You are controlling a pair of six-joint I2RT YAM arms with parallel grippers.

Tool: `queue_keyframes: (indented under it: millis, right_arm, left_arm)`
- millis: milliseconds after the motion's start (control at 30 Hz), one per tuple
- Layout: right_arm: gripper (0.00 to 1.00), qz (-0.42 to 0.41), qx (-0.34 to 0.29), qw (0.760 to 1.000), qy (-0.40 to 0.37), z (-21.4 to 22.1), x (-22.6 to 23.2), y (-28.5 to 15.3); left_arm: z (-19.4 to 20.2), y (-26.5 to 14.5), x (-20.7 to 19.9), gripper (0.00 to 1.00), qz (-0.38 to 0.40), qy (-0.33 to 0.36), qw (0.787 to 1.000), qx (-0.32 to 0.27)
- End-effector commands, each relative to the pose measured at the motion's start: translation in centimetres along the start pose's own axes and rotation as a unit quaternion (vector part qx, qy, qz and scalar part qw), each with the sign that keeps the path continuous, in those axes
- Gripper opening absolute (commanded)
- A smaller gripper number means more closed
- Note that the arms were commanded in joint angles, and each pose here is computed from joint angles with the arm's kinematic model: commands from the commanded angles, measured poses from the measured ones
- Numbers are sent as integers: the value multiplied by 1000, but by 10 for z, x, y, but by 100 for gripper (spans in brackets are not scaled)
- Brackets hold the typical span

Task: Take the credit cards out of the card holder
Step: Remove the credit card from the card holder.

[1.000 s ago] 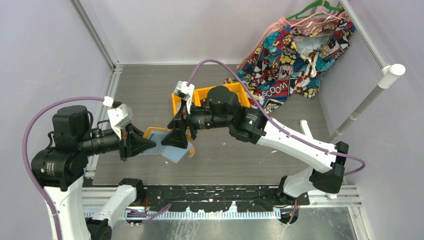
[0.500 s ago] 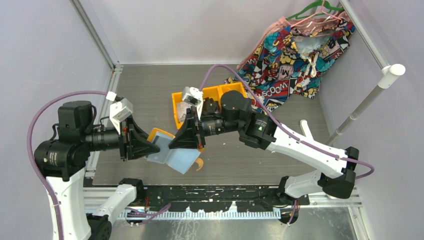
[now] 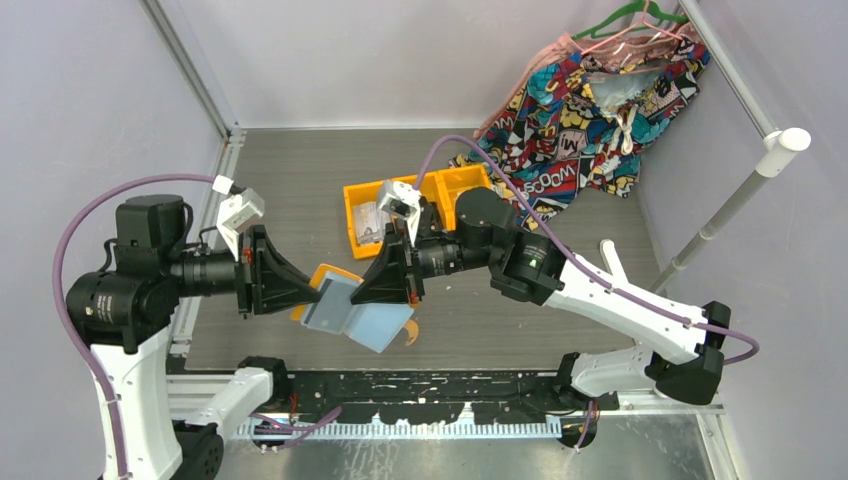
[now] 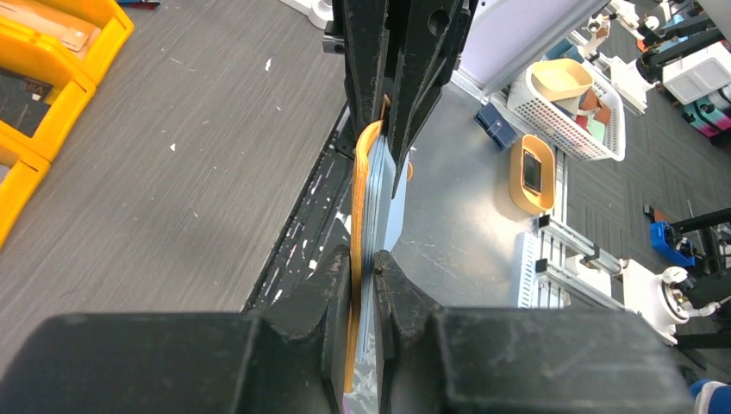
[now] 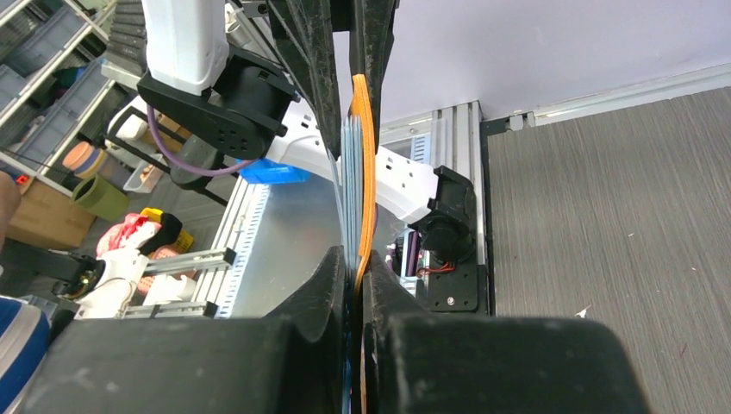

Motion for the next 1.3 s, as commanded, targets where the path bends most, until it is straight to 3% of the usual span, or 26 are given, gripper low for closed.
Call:
queue_keyframes:
  millis: [0,233,467,567,733,833,900,1067,1267]
  right_arm:
    - [1,-19,-34,999,-28,-20,18,-12]
    - [3,-33,-30,999,-22,-21,21,-9]
    - [7,-62,-21,998,-5,-25,27,1]
    - [15,-68,-20,997,1,-26,28,3]
    - [46,-72,-13,997,13,-19,27,2]
    - [69,-63,-13,998,16,-12,23,-1]
    - [79,-47,-36,998,6,-18,19,-1]
    - [94,104,-142,984,20,-58,-29,3]
    - [100,141,-195,971,8,-75,-41,6]
  left_arm:
    - [-5,0,-11,15,29,-10,999,-10]
    - [-5,3,2,4,4,-9,1000,-17]
    - [-5,6,11,0,-23,-3,999,-48]
    - [-5,6,22,0,-59,4,997,-51]
    - [-10,-1,40,0,-135,27,989,-61]
    - [-15,-5,36,0,-143,43,987,-63]
    - [-17,-7,34,0,-146,56,986,-63]
    - [-18,-16,39,0,-190,118,972,-68]
    - [-15,-25,45,0,-228,160,959,-54]
Point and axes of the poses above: each gripper's point midway between its finger pads, its own y axis out along the fingers, its own x axis along the line the jaws close on, z = x × y, the point moved 2 cm from there along -y, back along the fingers, and after that the axes turned 7 degrees about y, right-handed, at the moved point
